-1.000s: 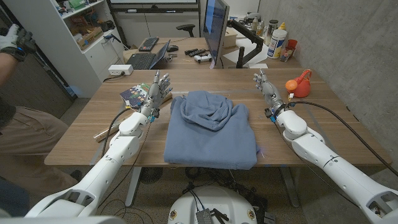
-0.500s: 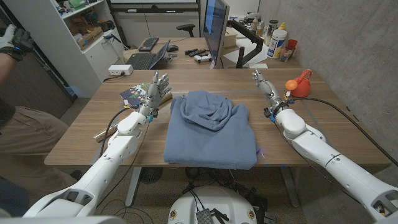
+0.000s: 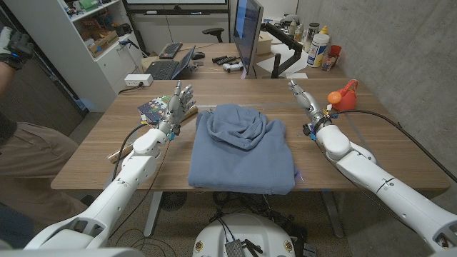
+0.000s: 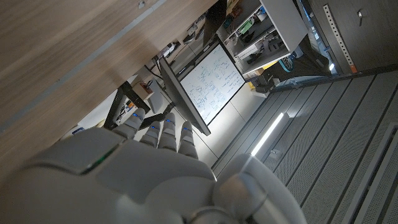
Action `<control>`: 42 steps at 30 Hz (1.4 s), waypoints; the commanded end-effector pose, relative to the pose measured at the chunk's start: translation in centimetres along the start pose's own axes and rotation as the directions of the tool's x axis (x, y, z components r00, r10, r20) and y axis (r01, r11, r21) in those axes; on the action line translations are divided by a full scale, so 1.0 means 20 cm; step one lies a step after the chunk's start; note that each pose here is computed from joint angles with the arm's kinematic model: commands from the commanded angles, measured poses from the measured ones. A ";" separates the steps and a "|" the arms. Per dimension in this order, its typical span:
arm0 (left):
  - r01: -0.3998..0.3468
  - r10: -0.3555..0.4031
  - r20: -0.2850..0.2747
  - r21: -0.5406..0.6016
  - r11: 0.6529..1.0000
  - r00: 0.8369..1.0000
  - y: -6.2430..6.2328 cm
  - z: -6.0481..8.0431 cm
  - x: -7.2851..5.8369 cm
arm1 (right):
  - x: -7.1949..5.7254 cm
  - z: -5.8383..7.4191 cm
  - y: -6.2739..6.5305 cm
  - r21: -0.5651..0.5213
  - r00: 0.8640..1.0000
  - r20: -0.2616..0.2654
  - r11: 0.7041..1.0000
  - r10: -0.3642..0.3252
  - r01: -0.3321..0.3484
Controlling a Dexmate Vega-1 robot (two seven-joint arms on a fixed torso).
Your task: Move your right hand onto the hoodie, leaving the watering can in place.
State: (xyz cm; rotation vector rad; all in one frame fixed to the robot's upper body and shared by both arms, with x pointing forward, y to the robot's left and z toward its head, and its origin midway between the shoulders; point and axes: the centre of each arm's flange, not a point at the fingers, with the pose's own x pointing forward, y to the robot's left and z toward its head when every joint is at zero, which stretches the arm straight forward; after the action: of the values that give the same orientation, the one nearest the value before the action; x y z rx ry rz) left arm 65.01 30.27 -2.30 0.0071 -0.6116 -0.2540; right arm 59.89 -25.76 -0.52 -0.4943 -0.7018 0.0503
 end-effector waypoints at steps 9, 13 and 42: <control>0.009 -0.009 0.011 0.014 1.000 1.000 0.01 0.04 0.01 | -0.05 0.08 0.11 -0.086 0.996 0.063 0.995 0.060 -0.055; 0.013 -0.013 0.008 0.015 1.000 1.000 0.00 0.04 0.01 | -0.07 0.08 0.13 -0.081 0.996 0.064 0.995 0.070 -0.064; 0.024 -0.024 0.001 0.014 1.000 1.000 -0.03 0.02 0.02 | -0.19 0.23 0.18 -0.263 0.987 0.130 0.963 0.095 -0.058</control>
State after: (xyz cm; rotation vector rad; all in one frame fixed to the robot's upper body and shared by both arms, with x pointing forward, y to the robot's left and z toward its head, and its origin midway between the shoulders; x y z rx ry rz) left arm 64.91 29.63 -1.64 0.0279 -0.6155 -0.2709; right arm 55.41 -21.82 -1.56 -0.7240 -0.8113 0.0786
